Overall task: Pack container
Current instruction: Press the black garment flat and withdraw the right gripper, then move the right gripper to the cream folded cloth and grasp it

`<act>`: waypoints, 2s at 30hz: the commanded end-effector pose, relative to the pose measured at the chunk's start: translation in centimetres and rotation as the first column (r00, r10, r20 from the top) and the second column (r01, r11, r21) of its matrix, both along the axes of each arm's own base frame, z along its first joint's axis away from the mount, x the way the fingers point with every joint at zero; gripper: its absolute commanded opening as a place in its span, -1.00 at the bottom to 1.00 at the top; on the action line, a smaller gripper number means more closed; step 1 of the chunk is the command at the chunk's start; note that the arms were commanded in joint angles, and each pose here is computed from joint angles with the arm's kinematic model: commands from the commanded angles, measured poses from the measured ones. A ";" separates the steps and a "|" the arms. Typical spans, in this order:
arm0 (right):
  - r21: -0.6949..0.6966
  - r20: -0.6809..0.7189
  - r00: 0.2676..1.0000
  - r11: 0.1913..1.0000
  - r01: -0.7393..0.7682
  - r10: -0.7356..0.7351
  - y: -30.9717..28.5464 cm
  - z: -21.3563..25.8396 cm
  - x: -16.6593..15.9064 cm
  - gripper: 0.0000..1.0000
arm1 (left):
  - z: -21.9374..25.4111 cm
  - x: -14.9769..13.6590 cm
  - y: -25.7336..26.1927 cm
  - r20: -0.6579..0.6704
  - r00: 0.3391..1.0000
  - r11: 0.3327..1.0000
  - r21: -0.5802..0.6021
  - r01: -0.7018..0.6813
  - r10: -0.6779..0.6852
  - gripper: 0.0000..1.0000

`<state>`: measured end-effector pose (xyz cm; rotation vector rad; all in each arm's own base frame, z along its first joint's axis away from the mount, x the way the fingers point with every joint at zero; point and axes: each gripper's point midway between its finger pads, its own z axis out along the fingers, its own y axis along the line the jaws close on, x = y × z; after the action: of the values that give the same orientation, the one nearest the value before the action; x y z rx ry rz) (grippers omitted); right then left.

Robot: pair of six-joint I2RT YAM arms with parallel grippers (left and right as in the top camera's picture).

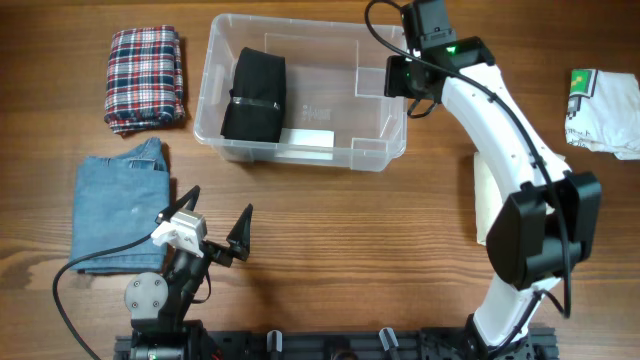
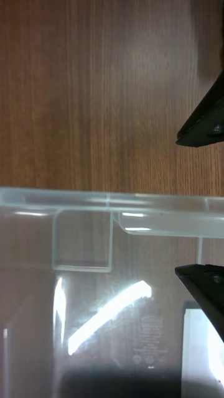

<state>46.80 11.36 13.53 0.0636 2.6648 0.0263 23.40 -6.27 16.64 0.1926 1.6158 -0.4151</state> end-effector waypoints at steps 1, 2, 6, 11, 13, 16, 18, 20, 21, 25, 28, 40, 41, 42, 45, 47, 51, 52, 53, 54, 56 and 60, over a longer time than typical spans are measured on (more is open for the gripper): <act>0.001 -0.082 0.996 0.999 -0.032 0.032 0.8 -3.7 -0.3 0.22 | -0.1 0.1 0.2 0.008 1.000 1.000 0.011 -0.009 0.009 1.00; -0.001 -0.091 0.995 0.999 -0.032 0.031 0.8 -4.1 -0.3 0.16 | -0.1 0.1 0.2 0.008 1.000 1.000 0.011 -0.009 0.009 0.99; -0.008 -0.094 0.995 1.000 -0.029 0.028 0.7 -4.5 -0.2 0.00 | -0.1 0.1 0.2 0.008 1.000 1.000 0.011 -0.009 0.009 0.99; -0.059 -0.075 0.996 0.997 -0.047 0.043 0.0 -4.3 0.2 -0.31 | -0.1 0.1 0.2 0.008 1.000 1.000 0.011 -0.009 0.009 1.00; -0.068 -0.070 0.995 0.995 -0.071 0.066 0.0 -4.3 0.3 -0.32 | -0.1 0.1 0.2 0.008 1.000 1.000 0.011 -0.009 0.009 1.00; -0.077 -0.062 0.995 0.994 -0.084 0.079 0.0 -4.0 0.5 -0.32 | -0.1 0.1 0.2 0.008 1.000 1.000 0.011 -0.009 0.009 1.00; -0.074 -0.050 0.996 0.994 -0.079 0.075 -0.2 -3.4 0.6 -0.33 | -0.1 0.1 0.2 0.008 1.000 1.000 0.011 -0.009 0.009 0.99; -0.071 -0.039 0.997 0.995 -0.073 0.070 -0.4 -2.9 0.6 -0.33 | -0.1 0.1 0.2 0.008 1.000 1.000 0.011 -0.009 0.009 1.00; -0.071 -0.038 0.997 0.995 -0.071 0.068 -0.5 -2.8 0.6 -0.34 | -0.1 0.1 0.2 0.008 1.000 1.000 0.011 -0.009 0.009 0.99; -0.074 -0.064 0.997 0.996 -0.052 0.047 -1.5 -3.0 0.2 -0.34 | -0.1 0.1 0.2 0.008 1.000 1.000 0.011 -0.009 0.009 0.99; -0.074 -0.061 0.997 0.996 -0.042 0.038 -2.0 -3.0 0.4 -0.35 | -0.1 0.1 0.2 0.008 1.000 1.000 0.011 -0.009 0.009 1.00; -0.100 0.007 0.991 0.986 -0.133 0.134 -1.7 -1.4 2.0 -0.41 | -0.1 0.1 0.2 0.008 1.000 1.000 0.011 -0.009 0.009 0.99; -0.108 0.017 0.989 0.984 -0.145 0.148 -1.8 -1.3 2.3 -0.41 | -0.1 0.1 0.2 0.008 1.000 1.000 0.011 -0.009 0.009 1.00; -0.109 0.025 0.989 0.984 -0.143 0.147 -1.9 -1.2 2.5 -0.41 | -0.1 0.1 0.2 0.008 1.000 1.000 0.011 -0.009 0.009 1.00; -0.087 0.044 0.977 0.976 -0.202 0.206 -1.5 -1.0 3.0 -0.42 | -0.1 0.1 0.2 0.008 1.000 1.000 0.011 -0.009 0.009 0.99; -0.071 0.051 0.971 0.970 -0.231 0.235 -1.1 -0.9 3.1 -0.43 | -0.1 0.1 0.2 0.008 1.000 1.000 0.011 -0.009 0.009 1.00; -0.068 0.052 0.973 0.973 -0.220 0.224 -1.3 -0.9 3.2 -0.43 | -0.1 0.1 0.2 0.008 1.000 1.000 0.011 -0.009 0.009 0.99; -0.067 0.052 0.974 0.974 -0.219 0.222 -1.3 -0.9 3.1 -0.43 | -0.1 0.1 0.2 0.008 1.000 1.000 0.011 -0.009 0.009 0.99; -0.067 0.052 0.974 0.973 -0.219 0.222 -1.3 -0.9 3.1 -0.44 | -0.1 0.1 0.2 0.008 1.000 1.000 0.011 -0.009 0.009 0.99; -0.067 0.053 0.973 0.973 -0.220 0.223 -1.3 -0.9 3.2 -0.43 | -0.1 0.1 0.2 0.008 1.000 1.000 0.011 -0.009 0.009 1.00; -0.072 0.052 0.972 0.971 -0.227 0.231 -1.3 -0.9 3.2 -0.41 | -0.1 0.1 0.2 0.008 1.000 1.000 0.011 -0.009 0.009 0.99; -0.077 0.068 0.971 0.972 -0.224 0.229 -1.3 -0.6 3.5 -0.17 | -0.1 0.1 0.2 0.008 1.000 1.000 0.011 -0.009 0.009 1.00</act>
<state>49.50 10.00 10.55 -0.2483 2.6466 0.0111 23.40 -6.27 16.64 0.1926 1.6158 -0.4151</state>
